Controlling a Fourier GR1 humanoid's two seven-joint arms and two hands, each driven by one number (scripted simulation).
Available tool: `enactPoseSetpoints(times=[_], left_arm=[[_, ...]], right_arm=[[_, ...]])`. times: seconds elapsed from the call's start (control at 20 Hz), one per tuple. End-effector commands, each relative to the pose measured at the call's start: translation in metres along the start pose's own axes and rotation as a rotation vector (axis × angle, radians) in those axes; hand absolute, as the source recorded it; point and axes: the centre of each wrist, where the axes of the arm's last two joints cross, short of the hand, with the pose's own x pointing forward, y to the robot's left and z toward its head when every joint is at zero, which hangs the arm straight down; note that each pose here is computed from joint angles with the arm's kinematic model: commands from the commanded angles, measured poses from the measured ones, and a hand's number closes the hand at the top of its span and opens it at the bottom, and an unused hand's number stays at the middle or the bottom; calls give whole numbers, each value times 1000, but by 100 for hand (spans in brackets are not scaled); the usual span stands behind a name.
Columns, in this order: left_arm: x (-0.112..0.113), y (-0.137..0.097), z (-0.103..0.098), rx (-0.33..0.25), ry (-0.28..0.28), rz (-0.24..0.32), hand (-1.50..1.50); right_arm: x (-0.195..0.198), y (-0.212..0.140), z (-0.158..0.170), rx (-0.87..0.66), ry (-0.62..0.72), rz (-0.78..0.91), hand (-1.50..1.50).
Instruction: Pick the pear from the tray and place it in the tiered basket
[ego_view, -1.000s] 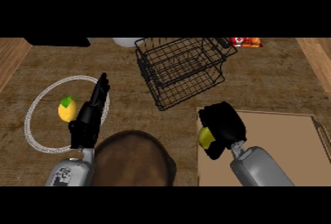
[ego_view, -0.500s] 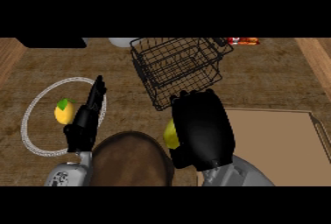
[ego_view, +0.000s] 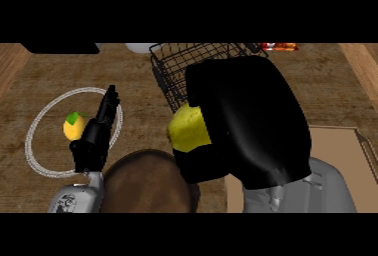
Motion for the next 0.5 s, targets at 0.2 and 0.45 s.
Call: enactPoseSetpoints(times=[0.2,0.45], left_arm=[[2,11,-11,-1,-8,21,0],[-2,-2,9,-11,-7,5,0]], right_arm=[[20,-33,-56,23,93,-132,150],[23,-28,-81,-30,124,-116,150]])
